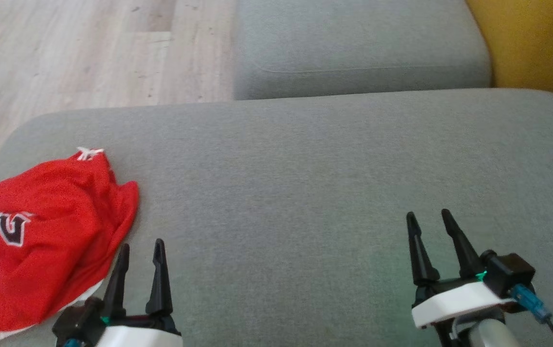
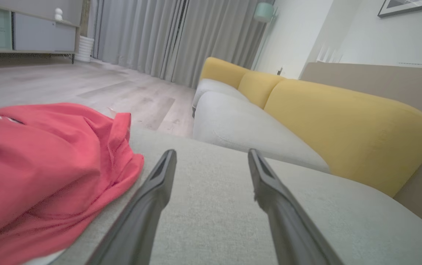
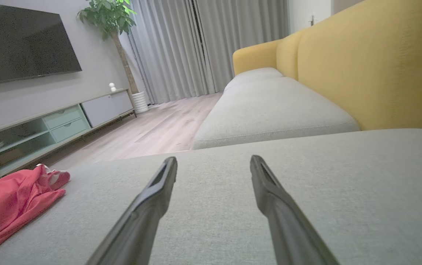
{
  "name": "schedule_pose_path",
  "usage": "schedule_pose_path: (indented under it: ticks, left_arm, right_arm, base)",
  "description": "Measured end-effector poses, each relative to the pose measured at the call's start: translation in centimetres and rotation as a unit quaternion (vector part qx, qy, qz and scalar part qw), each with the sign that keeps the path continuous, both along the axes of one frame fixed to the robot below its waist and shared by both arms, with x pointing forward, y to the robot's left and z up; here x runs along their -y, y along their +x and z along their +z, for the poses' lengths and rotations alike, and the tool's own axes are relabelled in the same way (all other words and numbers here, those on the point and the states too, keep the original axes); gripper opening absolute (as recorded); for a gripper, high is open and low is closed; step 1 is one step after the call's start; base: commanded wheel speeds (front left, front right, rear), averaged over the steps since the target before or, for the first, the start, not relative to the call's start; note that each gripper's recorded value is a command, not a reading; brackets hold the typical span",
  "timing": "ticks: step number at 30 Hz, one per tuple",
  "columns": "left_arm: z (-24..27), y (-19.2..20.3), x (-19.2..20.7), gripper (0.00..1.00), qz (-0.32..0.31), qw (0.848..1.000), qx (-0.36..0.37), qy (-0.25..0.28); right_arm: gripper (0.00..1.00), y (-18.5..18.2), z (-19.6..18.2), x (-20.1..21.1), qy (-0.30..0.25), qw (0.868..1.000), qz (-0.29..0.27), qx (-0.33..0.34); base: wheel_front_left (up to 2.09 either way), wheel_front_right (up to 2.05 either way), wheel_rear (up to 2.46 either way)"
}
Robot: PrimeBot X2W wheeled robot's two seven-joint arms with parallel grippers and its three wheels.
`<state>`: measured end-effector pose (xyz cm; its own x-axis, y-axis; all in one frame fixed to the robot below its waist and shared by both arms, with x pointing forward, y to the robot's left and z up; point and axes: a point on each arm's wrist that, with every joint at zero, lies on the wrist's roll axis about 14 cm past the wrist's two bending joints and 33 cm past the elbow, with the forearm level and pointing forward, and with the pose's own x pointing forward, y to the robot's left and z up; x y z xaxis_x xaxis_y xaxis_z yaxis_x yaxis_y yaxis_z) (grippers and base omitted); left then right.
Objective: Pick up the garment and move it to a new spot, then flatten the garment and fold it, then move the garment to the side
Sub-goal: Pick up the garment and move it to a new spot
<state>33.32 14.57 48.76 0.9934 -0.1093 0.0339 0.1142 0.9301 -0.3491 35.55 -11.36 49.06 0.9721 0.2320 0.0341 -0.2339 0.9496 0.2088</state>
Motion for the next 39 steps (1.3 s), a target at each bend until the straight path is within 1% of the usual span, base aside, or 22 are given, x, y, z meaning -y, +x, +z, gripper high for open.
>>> schedule_pose_path:
  ticks: [6, 13, 19, 24, 28, 33, 36, 39]
  left_arm:
    - [0.1, -1.1, -2.9, 1.0, 0.048, 0.999, 0.003, 0.012]
    - [0.3, -3.3, -7.2, 1.0, 0.118, 0.993, 0.008, 0.02]
    - [0.4, -5.8, -10.5, 1.0, 0.177, 0.984, 0.011, 0.023]
    - [-0.3, -8.0, -12.2, 1.0, 0.213, 0.977, 0.003, 0.019]
    - [-0.3, -8.8, -13.1, 1.0, 0.231, 0.973, 0.003, 0.019]
    - [-0.4, -9.0, -14.0, 1.0, 0.245, 0.969, -0.002, 0.023]
    - [-0.3, -8.5, -14.6, 1.0, 0.248, 0.968, -0.006, 0.04]
    - [-0.4, -7.2, -15.4, 1.0, 0.24, 0.968, -0.019, 0.073]
  right_arm:
    - [1.0, 0.4, 0.0, -3.0, 0.007, 0.999, 0.046, -0.003]
    - [1.0, 0.3, -0.3, -7.0, 0.012, 0.994, 0.106, -0.011]
    - [1.0, 0.0, -0.2, -10.6, 0.028, 0.987, 0.159, -0.018]
    - [1.0, -0.6, -0.2, -13.1, 0.028, 0.98, 0.197, -0.022]
    - [1.0, -1.0, -0.7, -13.7, 0.027, 0.977, 0.209, -0.03]
    - [1.0, -0.8, -1.2, -13.7, 0.029, 0.977, 0.209, -0.038]
    - [1.0, -0.3, -1.4, -13.2, 0.033, 0.979, 0.198, -0.041]
    - [1.0, 0.9, -1.3, -12.1, 0.04, 0.982, 0.178, -0.037]
  base:
    - [0.0, 0.0, 0.0]
    - [0.0, 0.0, 0.0]
    - [0.0, 0.0, 0.0]
    - [0.0, 0.0, 0.0]
    - [0.0, 0.0, 0.0]
    - [0.0, 0.0, 0.0]
    - [0.0, 0.0, 0.0]
    - [0.0, 0.0, 0.0]
